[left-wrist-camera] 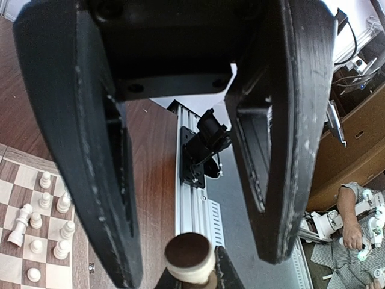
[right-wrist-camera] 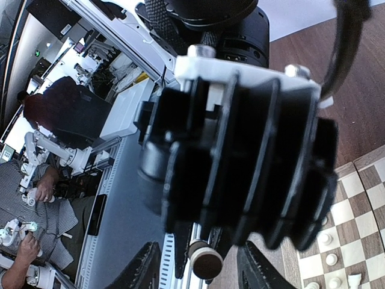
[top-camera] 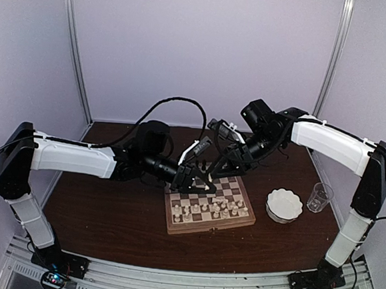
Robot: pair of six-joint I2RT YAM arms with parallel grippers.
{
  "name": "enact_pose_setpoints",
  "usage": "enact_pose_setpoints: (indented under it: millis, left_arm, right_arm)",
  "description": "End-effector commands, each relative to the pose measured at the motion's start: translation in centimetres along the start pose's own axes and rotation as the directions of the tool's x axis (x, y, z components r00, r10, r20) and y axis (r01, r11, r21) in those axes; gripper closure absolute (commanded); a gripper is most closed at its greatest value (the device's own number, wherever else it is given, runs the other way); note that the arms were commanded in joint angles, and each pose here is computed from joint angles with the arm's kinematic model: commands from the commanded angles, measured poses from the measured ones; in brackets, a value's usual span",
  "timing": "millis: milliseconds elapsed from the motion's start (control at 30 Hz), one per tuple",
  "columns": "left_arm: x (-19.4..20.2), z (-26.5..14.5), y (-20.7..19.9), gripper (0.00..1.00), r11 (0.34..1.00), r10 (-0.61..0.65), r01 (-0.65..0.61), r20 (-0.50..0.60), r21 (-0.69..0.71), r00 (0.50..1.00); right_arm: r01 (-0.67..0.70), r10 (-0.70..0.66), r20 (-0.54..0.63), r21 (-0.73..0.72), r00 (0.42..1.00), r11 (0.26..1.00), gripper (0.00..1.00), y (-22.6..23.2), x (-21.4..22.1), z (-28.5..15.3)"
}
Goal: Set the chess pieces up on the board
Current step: Pass from the left arm to the right
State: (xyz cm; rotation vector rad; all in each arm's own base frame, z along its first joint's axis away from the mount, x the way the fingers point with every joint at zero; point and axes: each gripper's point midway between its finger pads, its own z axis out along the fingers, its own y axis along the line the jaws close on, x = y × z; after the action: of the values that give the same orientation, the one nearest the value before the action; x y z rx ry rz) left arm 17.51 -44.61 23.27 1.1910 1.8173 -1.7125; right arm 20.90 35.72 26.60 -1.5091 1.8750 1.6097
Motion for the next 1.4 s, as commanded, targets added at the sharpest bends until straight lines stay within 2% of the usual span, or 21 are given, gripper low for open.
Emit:
enact_pose_setpoints:
  millis: [0, 367, 500, 633, 700, 733, 800, 933, 1000, 1167, 1267, 1367]
  left_arm:
    - [-2.3, -0.6, -1.6, 0.94, 0.995, 0.098, -0.098, 0.065, 0.006, 0.993]
    - [-2.5, -0.7, -1.3, 0.93, 0.995, 0.102, -0.101, 0.076, -0.014, 0.992]
    - [-2.7, -1.2, -0.2, 0.72, 0.989, 0.115, -0.104, 0.105, -0.110, 0.988]
    - [-3.1, -2.2, 0.0, 0.61, 0.957, 0.208, -0.166, 0.167, -0.236, 0.964]
    - [-3.6, -2.7, -0.4, 0.56, 0.929, 0.290, -0.209, 0.250, -0.306, 0.924]
    - [-2.6, -2.6, -0.4, 0.54, 0.917, 0.315, -0.211, 0.290, -0.338, 0.904]
    - [-3.1, -3.4, -0.3, 0.52, 0.899, 0.348, -0.175, 0.412, -0.400, 0.842]
    - [-4.3, -5.1, -0.7, 0.48, 0.895, 0.383, -0.093, 0.644, -0.436, 0.662]
    - [-4.5, -4.8, -0.4, 0.46, 0.904, 0.367, -0.055, 0.703, -0.425, 0.609]
    - [-5.4, -2.8, 0.3, 0.45, 0.922, 0.315, -0.004, 0.741, -0.388, 0.594]
    - [-5.6, -4.2, 1.5, 0.45, 0.904, 0.302, 0.092, 0.777, -0.417, 0.552]
    - [-5.9, -5.0, 1.5, 0.45, 0.893, 0.324, 0.101, 0.781, -0.439, 0.534]
  right_arm:
    - [0.002, -0.002, 0.003, -0.016, 1.000, 1.000, 0.56, 0.0, 0.1, 0.4]
    - [-0.006, 0.007, 0.014, -0.032, 1.000, 0.999, 0.80, 0.0, 0.0, 0.6]
    - [-0.029, 0.030, 0.038, -0.015, 0.999, 0.999, 0.86, -0.5, -0.4, 0.4]
    - [-0.061, 0.061, 0.166, -0.006, 0.984, 0.998, 0.87, -1.9, -3.0, -1.7]
    - [-0.099, 0.096, 0.233, -0.001, 0.968, 0.995, 0.87, -2.9, -4.0, -2.9]
    - [-0.114, 0.112, 0.262, -0.007, 0.958, 0.993, 0.87, -3.2, -4.5, -3.4]
    - [-0.138, 0.135, 0.307, -0.012, 0.942, 0.990, 0.87, -3.7, -5.0, -4.3]
    - [-0.171, 0.168, 0.363, -0.023, 0.916, 0.985, 0.88, -4.3, -5.6, -5.4]
    - [-0.170, 0.167, 0.370, -0.025, 0.914, 0.985, 0.88, -4.2, -5.7, -5.5]
    - [-0.160, 0.155, 0.376, -0.019, 0.914, 0.987, 0.88, -3.7, -5.6, -5.8]
    - [-0.155, 0.148, 0.378, -0.014, 0.914, 0.988, 0.88, -3.4, -5.5, -5.8]
    - [-0.150, 0.143, 0.378, -0.011, 0.915, 0.989, 0.88, -3.3, -5.4, -5.9]
